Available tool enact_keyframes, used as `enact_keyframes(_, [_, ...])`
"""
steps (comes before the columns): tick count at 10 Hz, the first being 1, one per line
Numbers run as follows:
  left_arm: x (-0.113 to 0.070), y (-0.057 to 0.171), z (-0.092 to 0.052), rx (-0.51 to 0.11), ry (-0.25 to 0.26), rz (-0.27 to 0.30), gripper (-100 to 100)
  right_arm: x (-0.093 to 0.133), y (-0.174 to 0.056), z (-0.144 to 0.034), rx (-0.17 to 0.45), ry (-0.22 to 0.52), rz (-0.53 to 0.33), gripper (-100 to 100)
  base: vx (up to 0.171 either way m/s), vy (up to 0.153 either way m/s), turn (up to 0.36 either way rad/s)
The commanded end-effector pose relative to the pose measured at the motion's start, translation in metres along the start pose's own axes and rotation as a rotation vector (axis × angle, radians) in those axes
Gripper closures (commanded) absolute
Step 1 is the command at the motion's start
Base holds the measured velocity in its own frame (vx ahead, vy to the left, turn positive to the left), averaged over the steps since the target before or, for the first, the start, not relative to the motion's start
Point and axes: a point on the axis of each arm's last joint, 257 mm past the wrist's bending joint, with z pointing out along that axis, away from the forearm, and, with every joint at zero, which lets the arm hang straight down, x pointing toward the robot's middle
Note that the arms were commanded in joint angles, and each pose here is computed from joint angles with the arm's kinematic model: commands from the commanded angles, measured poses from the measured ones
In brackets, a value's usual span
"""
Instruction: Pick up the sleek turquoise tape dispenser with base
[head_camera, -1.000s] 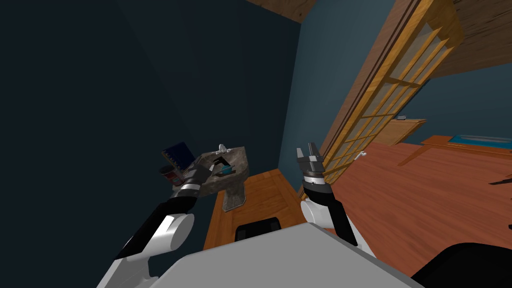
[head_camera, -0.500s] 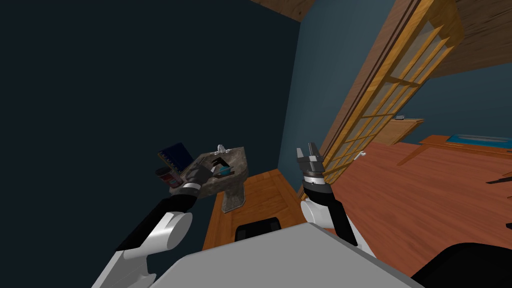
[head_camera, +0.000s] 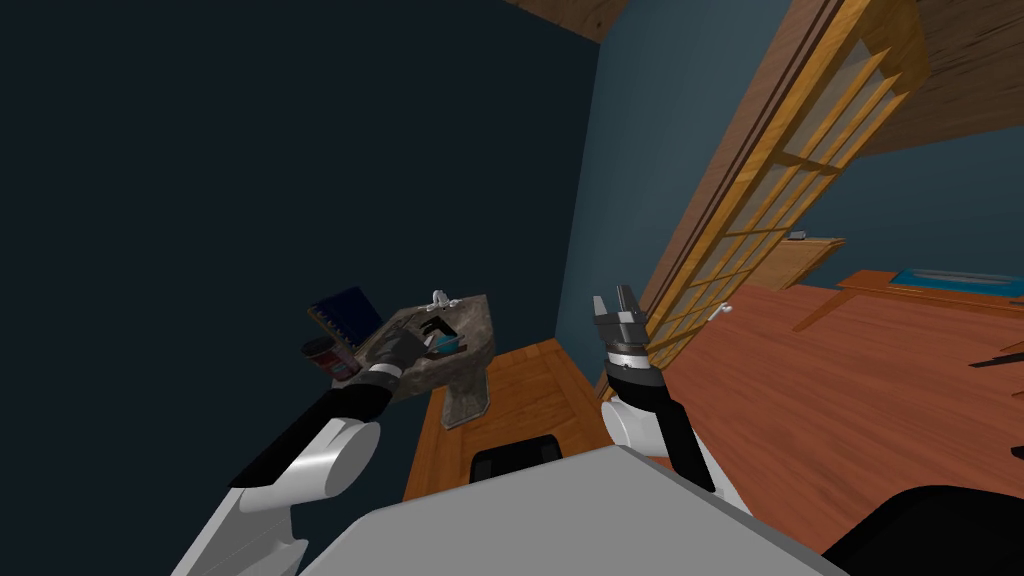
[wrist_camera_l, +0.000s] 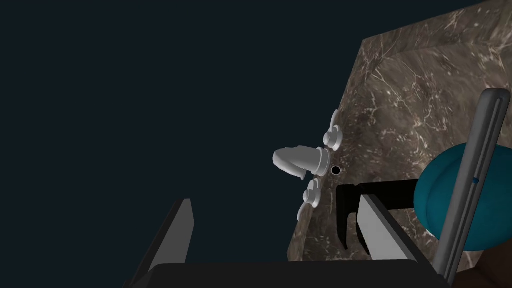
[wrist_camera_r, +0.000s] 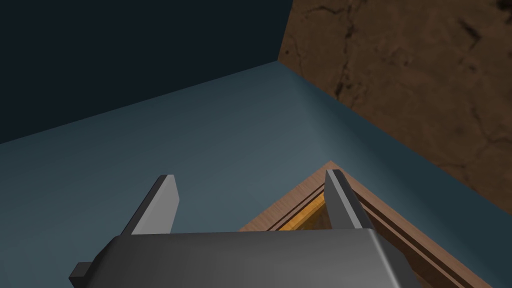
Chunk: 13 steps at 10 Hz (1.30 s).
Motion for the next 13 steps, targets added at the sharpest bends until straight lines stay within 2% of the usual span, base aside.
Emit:
enact_keyframes(1, [-0.002, 0.008, 0.000, -0.036, -0.009, -0.003, -100, 0.000, 0.000, 0.000, 0.000, 0.000, 0.000, 0, 0.020, -0.012, 0.001])
enact_keyframes(5, [-0.003, 0.018, 0.002, -0.118, -0.010, -0.039, -100, 0.000, 0.000, 0.000, 0.000, 0.000, 0.000, 0, 0.033, -0.017, 0.001])
enact_keyframes(13, [-0.012, 0.054, -0.005, -0.296, -0.048, -0.072, -100, 0.000, 0.000, 0.000, 0.000, 0.000, 0.000, 0, 0.034, -0.012, 0.008])
